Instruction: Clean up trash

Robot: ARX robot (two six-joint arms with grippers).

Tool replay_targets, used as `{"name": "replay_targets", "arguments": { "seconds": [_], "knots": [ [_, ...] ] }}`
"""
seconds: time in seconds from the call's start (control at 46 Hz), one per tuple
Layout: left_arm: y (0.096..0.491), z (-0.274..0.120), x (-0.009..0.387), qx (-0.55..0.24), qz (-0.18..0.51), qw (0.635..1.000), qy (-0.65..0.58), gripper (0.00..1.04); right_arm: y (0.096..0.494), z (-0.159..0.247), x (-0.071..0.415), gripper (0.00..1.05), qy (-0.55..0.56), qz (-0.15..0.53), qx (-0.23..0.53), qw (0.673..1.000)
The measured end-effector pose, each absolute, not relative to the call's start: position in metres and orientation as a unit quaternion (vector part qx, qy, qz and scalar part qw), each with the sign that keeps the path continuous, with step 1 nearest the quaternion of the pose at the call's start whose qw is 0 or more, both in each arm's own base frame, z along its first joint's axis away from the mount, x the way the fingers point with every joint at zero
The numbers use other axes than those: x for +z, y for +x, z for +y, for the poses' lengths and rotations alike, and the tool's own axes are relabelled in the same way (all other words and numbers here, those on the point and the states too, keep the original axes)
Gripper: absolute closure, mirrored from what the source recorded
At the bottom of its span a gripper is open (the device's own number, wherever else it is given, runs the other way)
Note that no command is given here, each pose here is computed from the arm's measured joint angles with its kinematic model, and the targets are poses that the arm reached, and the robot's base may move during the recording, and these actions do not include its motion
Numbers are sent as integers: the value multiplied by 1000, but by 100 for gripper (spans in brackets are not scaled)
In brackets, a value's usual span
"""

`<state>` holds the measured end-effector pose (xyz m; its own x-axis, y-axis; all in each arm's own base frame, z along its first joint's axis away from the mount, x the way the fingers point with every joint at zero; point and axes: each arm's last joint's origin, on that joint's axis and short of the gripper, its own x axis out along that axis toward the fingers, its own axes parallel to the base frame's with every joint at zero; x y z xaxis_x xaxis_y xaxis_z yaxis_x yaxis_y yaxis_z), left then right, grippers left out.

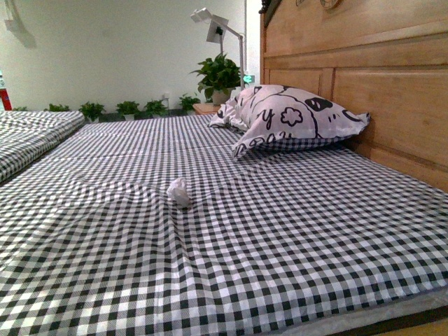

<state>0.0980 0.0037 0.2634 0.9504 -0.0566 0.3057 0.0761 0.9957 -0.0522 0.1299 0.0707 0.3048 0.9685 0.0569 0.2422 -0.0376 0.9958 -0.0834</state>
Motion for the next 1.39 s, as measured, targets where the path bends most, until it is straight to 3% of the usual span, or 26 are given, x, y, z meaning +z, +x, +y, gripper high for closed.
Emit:
{"name": "replay_targets", "arguments": {
  "seconds": [0.087, 0.152, 0.304, 0.652, 0.848, 1.391],
  "knots": [
    [100, 3, 263, -32, -132, 990, -31, 77, 130, 70, 305, 86, -38, -123, 18, 992],
    [103, 6, 270, 5, -14, 1000, -23, 77, 130, 69, 305, 86, -37, -123, 15, 992],
    [109, 22, 256, -3, 158, 987, 16, 77, 129, 70, 305, 86, -37, -124, 17, 991],
    [201, 42, 239, -97, 220, 949, 203, 78, 130, 69, 305, 86, -37, -124, 16, 992],
    [247, 37, 237, -152, 243, 936, 205, 78, 130, 69, 305, 86, -37, -124, 16, 992],
    [305, 38, 219, -183, 285, 922, 191, 78, 130, 69, 305, 86, -37, -124, 16, 992]
  ]
}}
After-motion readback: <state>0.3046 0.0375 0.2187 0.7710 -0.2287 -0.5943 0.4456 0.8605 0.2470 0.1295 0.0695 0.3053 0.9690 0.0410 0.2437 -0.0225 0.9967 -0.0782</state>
